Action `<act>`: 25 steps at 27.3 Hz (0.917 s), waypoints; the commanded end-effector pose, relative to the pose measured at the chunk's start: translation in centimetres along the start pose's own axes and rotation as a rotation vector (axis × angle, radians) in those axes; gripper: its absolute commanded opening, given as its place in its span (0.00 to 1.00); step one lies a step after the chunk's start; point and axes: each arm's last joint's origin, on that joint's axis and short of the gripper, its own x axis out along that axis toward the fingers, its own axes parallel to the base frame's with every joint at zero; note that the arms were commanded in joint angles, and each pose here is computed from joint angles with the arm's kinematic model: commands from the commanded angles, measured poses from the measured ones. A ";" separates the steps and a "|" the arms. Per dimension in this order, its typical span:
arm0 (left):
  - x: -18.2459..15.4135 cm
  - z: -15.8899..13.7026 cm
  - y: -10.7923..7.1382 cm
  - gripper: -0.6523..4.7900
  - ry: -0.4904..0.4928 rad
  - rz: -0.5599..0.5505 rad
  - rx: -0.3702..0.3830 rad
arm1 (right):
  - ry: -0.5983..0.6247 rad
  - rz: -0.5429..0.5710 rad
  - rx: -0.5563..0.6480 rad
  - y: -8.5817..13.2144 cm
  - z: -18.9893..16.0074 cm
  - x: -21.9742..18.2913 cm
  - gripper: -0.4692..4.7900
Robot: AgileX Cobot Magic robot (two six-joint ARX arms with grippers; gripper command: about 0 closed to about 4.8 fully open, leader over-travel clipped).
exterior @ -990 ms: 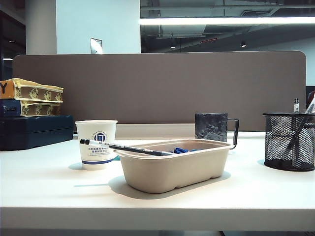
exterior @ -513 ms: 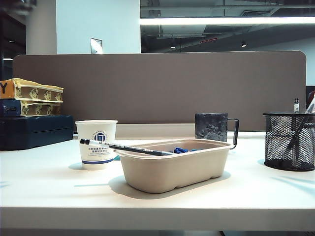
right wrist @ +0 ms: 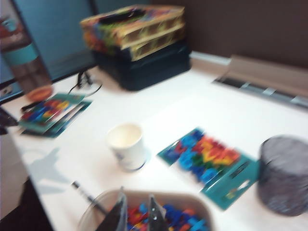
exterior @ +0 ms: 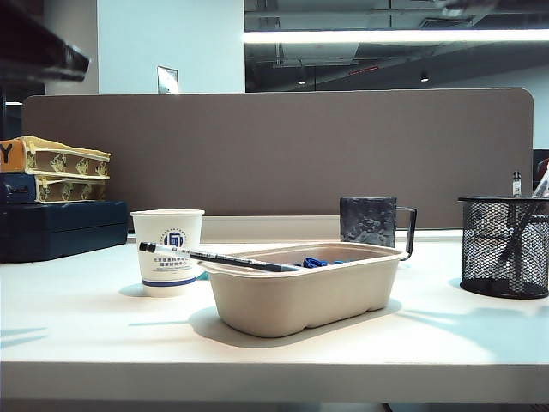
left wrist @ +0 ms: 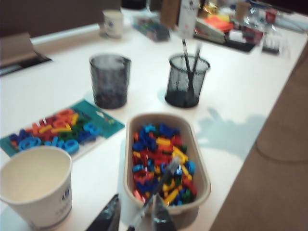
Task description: Pick up one pen and put it in the pen container.
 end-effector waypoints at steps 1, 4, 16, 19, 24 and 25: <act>0.1 -0.2 0.0 0.29 0.053 0.020 0.052 | 0.044 0.052 0.028 0.0 -0.5 0.8 0.20; 0.4 0.0 -0.1 0.29 0.136 0.025 0.109 | 0.096 0.069 0.068 -0.4 -1.2 1.4 0.21; 4.0 0.9 1.0 0.29 0.371 0.009 0.272 | 0.136 0.095 0.095 -0.6 -1.8 2.3 0.22; 4.4 0.6 1.1 0.29 0.394 -0.005 0.300 | 0.135 0.108 0.094 -0.3 -1.3 2.4 0.22; 5.0 0.5 0.2 0.29 0.444 -0.019 0.366 | 0.118 0.108 0.080 -0.4 -0.1 2.6 0.22; 5.1 0.5 0.0 0.29 0.458 -0.023 0.388 | 0.117 0.108 0.080 -0.4 0.1 2.7 0.23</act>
